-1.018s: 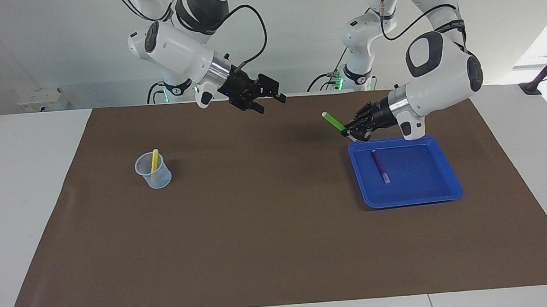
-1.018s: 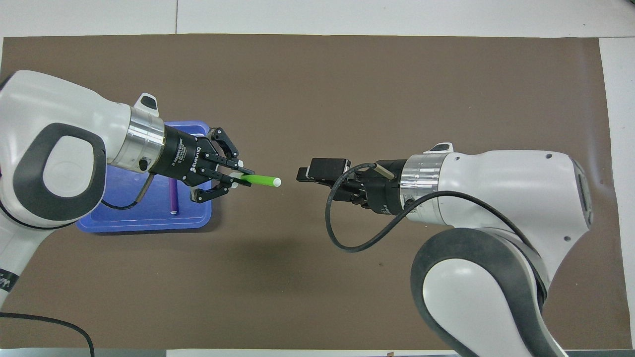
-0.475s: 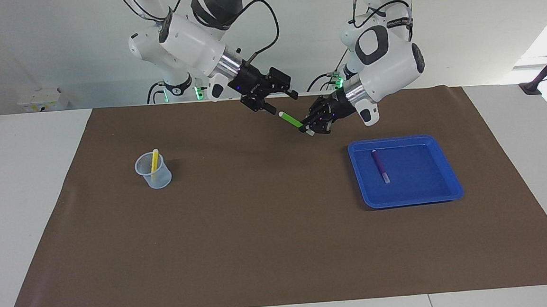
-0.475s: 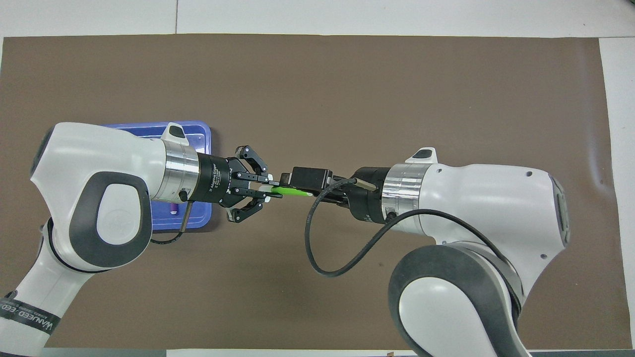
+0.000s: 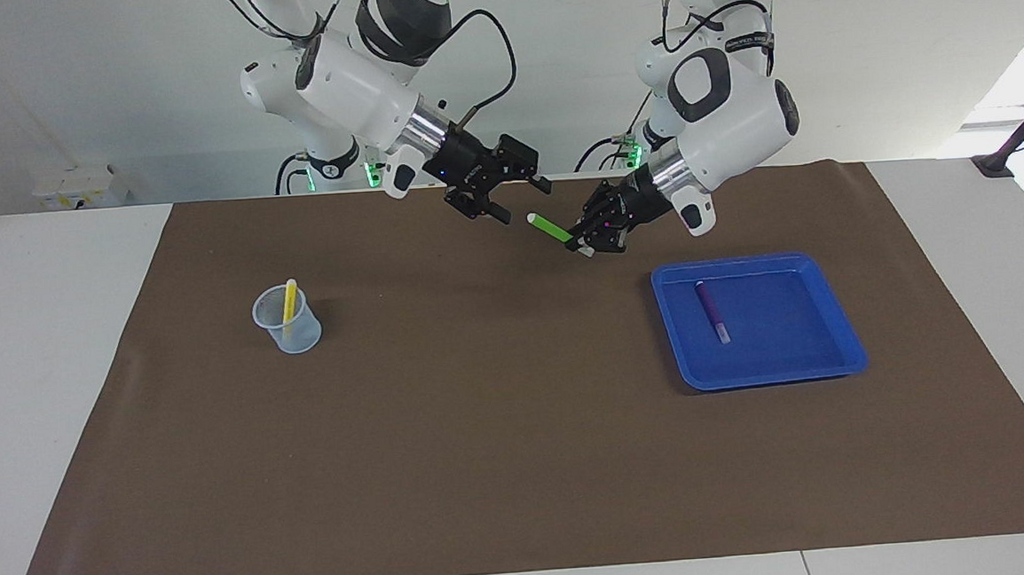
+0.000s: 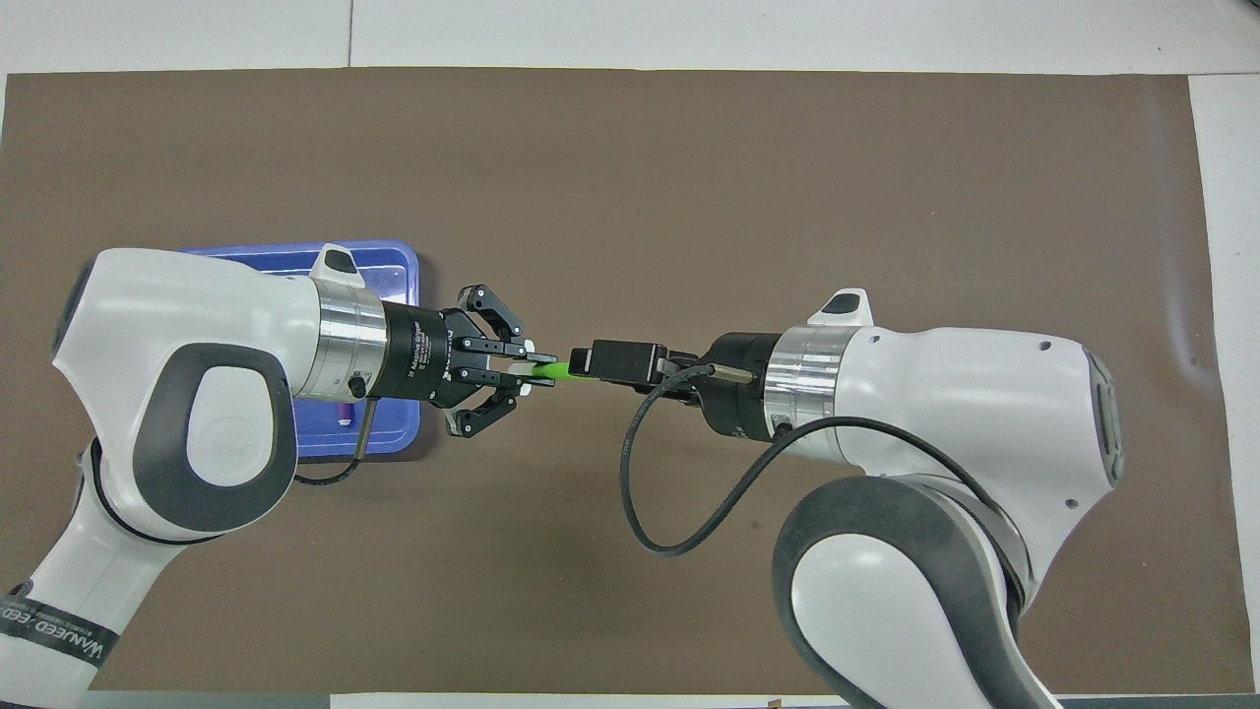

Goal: Transfer and insert pens with both arms
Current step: 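Pass the green pen from the left gripper to the right gripper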

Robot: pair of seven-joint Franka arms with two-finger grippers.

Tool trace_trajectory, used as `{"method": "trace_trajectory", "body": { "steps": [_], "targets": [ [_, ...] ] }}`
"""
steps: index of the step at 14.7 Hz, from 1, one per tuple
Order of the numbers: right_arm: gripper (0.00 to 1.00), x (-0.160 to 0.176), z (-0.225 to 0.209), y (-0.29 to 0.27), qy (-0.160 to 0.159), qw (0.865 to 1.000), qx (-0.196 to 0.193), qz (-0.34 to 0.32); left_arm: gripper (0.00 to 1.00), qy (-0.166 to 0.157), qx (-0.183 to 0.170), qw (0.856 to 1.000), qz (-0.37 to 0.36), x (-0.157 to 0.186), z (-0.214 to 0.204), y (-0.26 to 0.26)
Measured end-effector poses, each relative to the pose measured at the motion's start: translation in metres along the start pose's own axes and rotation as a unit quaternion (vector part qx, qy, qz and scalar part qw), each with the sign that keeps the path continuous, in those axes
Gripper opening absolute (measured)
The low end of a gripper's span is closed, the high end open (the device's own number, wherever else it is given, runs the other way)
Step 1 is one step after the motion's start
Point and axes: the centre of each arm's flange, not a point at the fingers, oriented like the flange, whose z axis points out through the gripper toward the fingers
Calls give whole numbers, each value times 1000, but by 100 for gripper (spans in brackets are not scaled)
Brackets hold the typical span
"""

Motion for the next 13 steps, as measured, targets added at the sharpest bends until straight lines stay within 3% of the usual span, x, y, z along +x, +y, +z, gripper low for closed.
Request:
{"method": "trace_trajectory", "body": {
  "steps": [1, 2, 7, 9, 13],
  "targets": [
    [90, 0, 2, 2, -1, 1000, -2, 0, 17, 0, -5, 1000, -3, 0, -1, 1],
    [78, 0, 4, 3, -3, 1000, -3, 1, 17, 0, -6, 1000, -5, 0, -1, 1],
    [72, 4, 6, 6, 9, 1000, -5, 5, 17, 1, -9, 1000, -4, -5, 3, 0],
    [52, 5, 7, 7, 13, 1000, -5, 7, 17, 1, -10, 1000, -5, -5, 3, 0],
    [48, 5, 8, 7, 13, 1000, -5, 9, 17, -2, -12, 1000, -7, -5, 2, 1]
  ]
}}
